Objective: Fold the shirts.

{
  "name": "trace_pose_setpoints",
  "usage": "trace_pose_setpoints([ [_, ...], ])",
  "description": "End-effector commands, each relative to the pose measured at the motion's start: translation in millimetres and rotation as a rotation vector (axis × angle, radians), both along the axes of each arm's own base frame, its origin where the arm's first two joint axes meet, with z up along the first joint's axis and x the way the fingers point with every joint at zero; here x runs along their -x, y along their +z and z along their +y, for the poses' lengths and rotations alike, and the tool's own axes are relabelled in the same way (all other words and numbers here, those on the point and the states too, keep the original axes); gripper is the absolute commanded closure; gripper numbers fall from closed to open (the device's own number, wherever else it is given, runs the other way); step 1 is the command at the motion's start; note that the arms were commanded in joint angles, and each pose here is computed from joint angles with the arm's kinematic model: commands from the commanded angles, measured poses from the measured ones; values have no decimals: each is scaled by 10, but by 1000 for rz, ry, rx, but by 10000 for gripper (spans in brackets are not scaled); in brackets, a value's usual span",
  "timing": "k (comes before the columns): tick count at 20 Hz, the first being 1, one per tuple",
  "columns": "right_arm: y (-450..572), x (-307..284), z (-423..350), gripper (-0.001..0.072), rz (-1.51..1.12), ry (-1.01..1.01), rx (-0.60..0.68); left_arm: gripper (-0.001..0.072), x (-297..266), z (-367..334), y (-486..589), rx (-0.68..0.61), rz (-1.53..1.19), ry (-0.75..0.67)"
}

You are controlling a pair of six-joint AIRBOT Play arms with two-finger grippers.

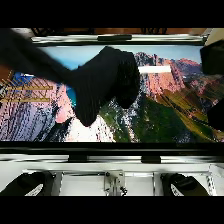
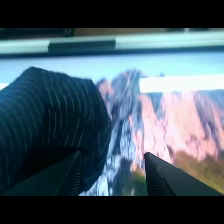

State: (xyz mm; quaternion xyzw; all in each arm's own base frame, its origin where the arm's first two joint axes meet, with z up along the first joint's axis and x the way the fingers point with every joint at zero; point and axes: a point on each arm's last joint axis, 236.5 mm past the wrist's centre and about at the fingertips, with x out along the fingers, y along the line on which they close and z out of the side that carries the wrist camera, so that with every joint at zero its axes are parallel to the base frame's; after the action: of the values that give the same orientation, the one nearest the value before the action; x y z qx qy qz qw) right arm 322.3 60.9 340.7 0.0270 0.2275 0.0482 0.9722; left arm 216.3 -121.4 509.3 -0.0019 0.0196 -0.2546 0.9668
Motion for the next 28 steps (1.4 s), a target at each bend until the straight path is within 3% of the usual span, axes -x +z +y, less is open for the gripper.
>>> trace_pose_setpoints([
  [1, -716, 67, 242, 197, 233, 95, 23, 642, 210, 647, -283, -53, 107, 211],
  [2, -1020, 33, 356, 177, 312, 133, 28, 642, 217, 705, -304, -47, 118, 234],
  [3, -1362, 8, 483, 85, 402, 171, 24, 642, 218, 702, -313, -48, 122, 233],
  [8, -2667, -14, 1028, 85, 778, 270, -92, 641, 74, 636, -518, -87, 177, 233],
  [11, -2727, 200, 1791, 90, 870, 519, -276, 641, -98, 575, -827, -150, 247, 238],
  [12, -2727, 260, 1960, 187, 834, 588, -228, 642, -164, 546, -961, -194, 269, 234],
  [15, -2851, 466, 2251, 205, 735, 703, 28, 641, -414, 448, -1249, -244, 294, 233],
  [17, -3013, 721, 2456, 37, 751, 788, 137, 641, -599, 346, -1321, -243, 261, 226],
  [19, -3236, 852, 2629, 37, 797, 827, 161, 642, -761, 256, -1393, -242, 242, 219],
  [23, -3426, 917, 3112, 38, 757, 919, 91, 642, -841, 244, -1459, -259, 252, 227],
  [28, -3552, 1196, 3468, 38, 658, 1073, 187, 641, -841, 242, -1460, -257, 253, 226],
])
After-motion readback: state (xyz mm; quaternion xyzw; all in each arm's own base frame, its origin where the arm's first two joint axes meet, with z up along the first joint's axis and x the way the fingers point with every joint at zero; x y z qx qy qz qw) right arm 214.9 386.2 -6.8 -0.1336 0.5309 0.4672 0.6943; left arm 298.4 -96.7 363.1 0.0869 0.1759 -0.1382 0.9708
